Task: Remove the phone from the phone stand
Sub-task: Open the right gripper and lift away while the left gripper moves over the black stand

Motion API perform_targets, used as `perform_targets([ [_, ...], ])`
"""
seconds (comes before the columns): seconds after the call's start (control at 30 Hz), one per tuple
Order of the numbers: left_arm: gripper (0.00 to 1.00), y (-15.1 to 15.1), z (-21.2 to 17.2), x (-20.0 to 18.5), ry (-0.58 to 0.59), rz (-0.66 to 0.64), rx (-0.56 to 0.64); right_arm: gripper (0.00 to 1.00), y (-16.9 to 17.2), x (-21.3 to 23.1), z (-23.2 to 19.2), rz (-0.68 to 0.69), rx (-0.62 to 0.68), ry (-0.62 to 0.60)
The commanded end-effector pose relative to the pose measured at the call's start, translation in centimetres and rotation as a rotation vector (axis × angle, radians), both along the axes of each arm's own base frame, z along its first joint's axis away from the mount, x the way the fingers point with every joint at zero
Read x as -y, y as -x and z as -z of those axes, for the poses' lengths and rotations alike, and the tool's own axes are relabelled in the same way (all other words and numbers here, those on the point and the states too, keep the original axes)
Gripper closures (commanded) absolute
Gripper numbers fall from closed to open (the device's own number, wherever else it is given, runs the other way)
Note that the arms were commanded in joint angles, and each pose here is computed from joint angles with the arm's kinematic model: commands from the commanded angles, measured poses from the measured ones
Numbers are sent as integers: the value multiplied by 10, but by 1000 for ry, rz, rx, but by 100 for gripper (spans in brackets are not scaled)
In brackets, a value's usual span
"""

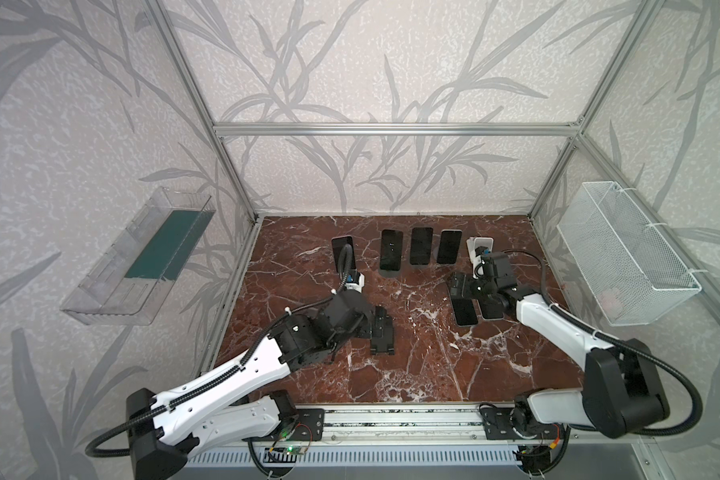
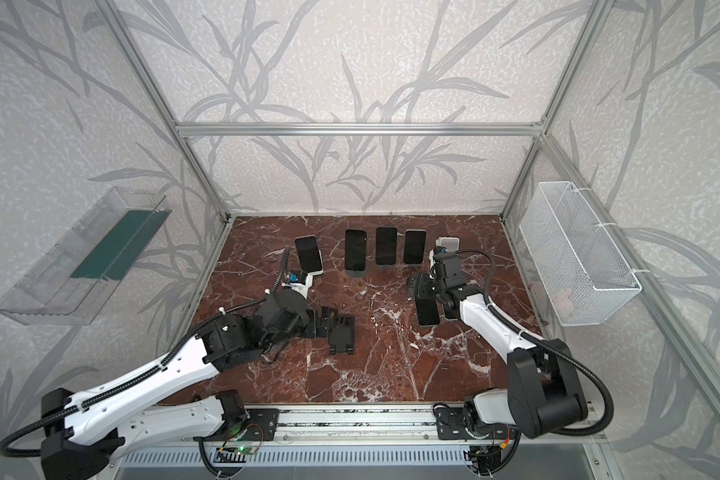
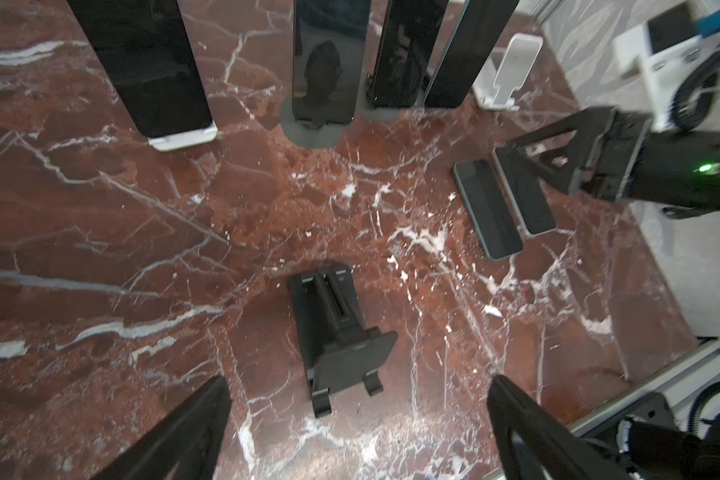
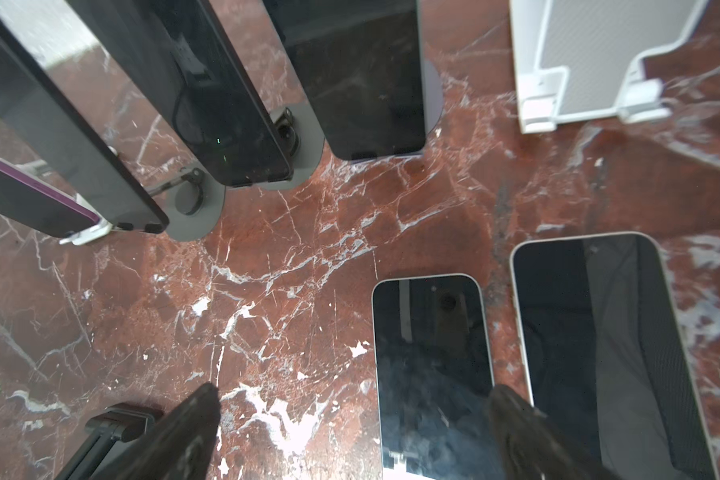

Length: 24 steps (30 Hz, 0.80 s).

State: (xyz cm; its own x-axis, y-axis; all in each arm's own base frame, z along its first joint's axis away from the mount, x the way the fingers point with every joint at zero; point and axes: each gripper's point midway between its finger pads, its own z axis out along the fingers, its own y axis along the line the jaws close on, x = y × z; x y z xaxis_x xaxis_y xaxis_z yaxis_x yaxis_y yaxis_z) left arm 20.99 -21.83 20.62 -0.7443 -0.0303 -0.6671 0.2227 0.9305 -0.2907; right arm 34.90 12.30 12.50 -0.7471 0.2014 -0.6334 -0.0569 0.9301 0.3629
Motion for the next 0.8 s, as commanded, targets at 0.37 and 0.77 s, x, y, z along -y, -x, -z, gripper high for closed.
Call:
perform_targets([
  [0.37,1,8,74,28,-28,-207,-26,0,31,-13,-71,39,393,-129],
  [0.77,1,-12,80,46,-94,-142,115,7,36,-22,-21,74,445,-66],
])
